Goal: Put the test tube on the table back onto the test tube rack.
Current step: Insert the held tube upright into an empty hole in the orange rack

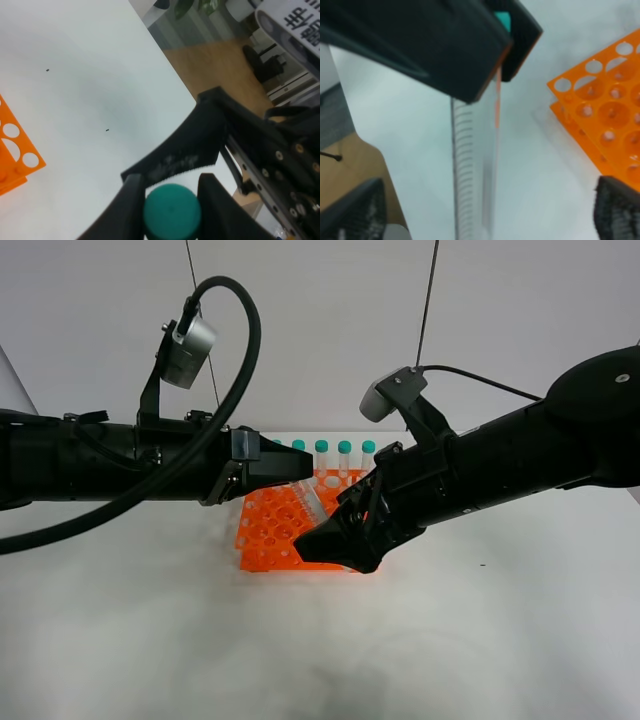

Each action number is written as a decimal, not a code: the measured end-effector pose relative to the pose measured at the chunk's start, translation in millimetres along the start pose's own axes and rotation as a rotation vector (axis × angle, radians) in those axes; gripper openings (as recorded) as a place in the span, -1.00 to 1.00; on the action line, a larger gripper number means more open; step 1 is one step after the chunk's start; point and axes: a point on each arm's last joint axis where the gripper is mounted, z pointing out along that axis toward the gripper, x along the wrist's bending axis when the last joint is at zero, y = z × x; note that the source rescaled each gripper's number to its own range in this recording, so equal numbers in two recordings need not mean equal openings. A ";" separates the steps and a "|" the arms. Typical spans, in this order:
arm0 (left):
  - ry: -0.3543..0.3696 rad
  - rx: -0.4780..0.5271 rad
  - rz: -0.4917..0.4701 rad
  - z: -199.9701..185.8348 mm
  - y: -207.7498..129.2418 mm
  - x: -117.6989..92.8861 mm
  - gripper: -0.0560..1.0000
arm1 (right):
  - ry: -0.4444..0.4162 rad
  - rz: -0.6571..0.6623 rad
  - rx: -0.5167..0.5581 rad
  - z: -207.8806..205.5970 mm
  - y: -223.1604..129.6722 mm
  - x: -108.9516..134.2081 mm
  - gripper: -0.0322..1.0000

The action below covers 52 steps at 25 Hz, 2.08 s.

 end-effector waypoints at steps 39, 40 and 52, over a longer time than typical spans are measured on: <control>0.000 0.000 -0.001 0.0 0.0 0.0 -0.88 | -0.626 0.672 0.476 -130.8 -27.7 -121.9 1.00; 0.000 0.000 -0.001 0.0 0.0 0.0 -0.88 | -0.621 0.679 0.492 -131.3 -28.9 -120.9 1.00; 0.000 0.000 -0.001 0.0 0.0 0.0 -0.88 | -0.614 0.678 0.457 -155.4 -75.5 -47.1 1.00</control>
